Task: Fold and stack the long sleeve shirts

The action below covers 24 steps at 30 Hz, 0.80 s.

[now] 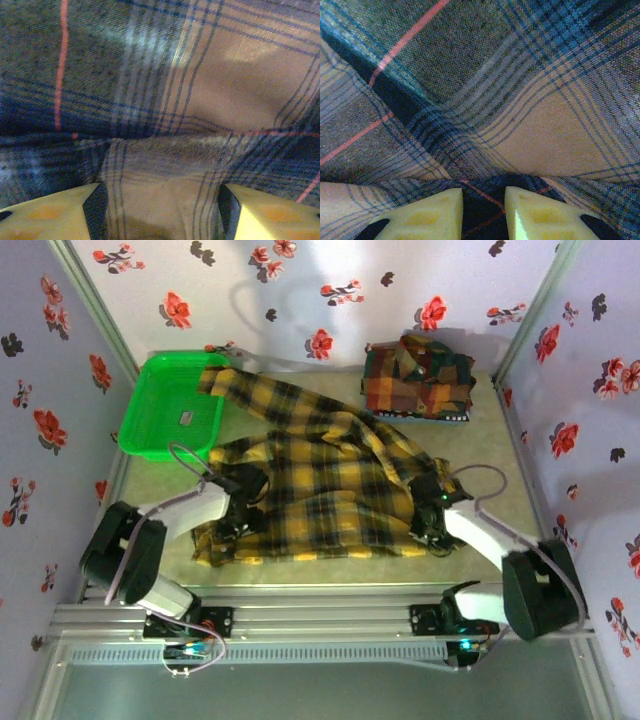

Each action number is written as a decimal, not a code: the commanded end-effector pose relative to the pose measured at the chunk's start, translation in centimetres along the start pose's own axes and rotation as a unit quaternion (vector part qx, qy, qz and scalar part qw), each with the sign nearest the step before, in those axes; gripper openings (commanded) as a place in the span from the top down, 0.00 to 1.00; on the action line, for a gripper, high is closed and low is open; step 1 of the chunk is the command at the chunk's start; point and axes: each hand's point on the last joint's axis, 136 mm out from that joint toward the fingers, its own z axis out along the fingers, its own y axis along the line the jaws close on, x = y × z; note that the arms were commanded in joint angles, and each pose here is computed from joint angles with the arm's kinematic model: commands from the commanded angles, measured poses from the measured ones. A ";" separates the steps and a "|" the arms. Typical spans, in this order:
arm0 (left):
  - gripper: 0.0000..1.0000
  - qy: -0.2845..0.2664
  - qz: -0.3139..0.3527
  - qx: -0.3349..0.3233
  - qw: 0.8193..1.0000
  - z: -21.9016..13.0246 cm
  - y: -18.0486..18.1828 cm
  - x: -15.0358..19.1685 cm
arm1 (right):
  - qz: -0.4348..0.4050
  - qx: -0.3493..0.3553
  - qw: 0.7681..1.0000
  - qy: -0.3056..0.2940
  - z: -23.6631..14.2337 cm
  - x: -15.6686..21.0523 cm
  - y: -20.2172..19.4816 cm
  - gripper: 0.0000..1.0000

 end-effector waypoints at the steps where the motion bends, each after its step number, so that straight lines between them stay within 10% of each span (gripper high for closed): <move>1: 0.33 0.009 -0.039 0.000 0.999 -2.6 0.9 1.9 | 0.040 0.023 0.999 0.003 -2.3 1.4 -1.9 0.69; 11: 0.20 -0.120 0.020 0.101 0.987 -14.0 -6.0 -8.5 | -0.045 -0.108 0.989 -0.087 -11.8 -7.4 7.4 0.46; 17: 0.22 -0.112 0.000 0.091 0.990 -7.9 -7.5 -13.8 | -0.034 -0.096 0.994 -0.032 -4.7 -10.4 12.9 0.49; 24: 0.22 -0.077 -0.035 0.056 0.995 -1.5 -4.3 -12.9 | 0.044 -0.035 0.998 -0.016 1.0 -8.5 10.0 0.51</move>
